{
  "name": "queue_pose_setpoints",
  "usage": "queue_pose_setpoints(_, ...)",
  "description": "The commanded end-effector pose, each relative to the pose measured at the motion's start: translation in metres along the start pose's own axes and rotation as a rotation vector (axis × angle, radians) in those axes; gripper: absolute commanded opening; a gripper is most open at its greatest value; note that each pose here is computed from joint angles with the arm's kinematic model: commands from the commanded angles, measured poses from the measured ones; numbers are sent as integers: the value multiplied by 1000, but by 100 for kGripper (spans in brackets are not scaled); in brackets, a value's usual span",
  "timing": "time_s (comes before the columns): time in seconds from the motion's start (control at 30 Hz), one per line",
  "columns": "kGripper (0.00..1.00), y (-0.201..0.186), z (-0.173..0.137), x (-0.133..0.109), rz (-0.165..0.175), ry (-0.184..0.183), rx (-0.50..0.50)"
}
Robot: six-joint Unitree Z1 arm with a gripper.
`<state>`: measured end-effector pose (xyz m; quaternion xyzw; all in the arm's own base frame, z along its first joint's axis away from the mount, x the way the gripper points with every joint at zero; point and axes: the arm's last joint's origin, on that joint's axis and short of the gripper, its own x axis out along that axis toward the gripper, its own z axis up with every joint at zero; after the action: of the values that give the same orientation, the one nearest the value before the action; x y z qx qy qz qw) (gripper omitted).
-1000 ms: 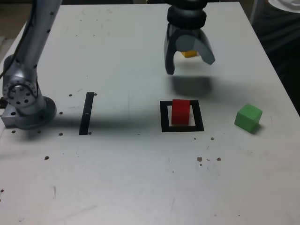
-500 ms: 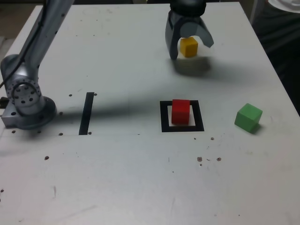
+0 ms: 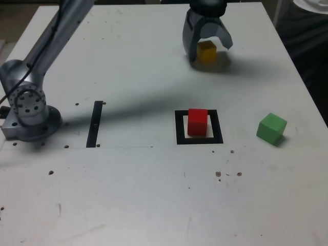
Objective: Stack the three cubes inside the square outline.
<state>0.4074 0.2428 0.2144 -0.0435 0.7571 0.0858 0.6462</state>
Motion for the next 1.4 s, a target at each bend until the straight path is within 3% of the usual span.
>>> queue_pose_setpoints(0.0, 86, 2, 2, 4, 0, 12, 0)
queue_pose_setpoints(0.07, 76, 2, 3, 4, 5, 17, 0)
queue_pose_setpoints(0.2, 46, 3, 5, 2, 25, 9, 0)
queue_pose_setpoints(0.3, 33, 3, 6, 0, 36, -2, 2)
queue_pose_setpoints(0.97, 33, -3, 5, -1, 25, 0, 18)
queue_pose_setpoints(1.37, 33, -30, -10, -22, 25, -1, 77)
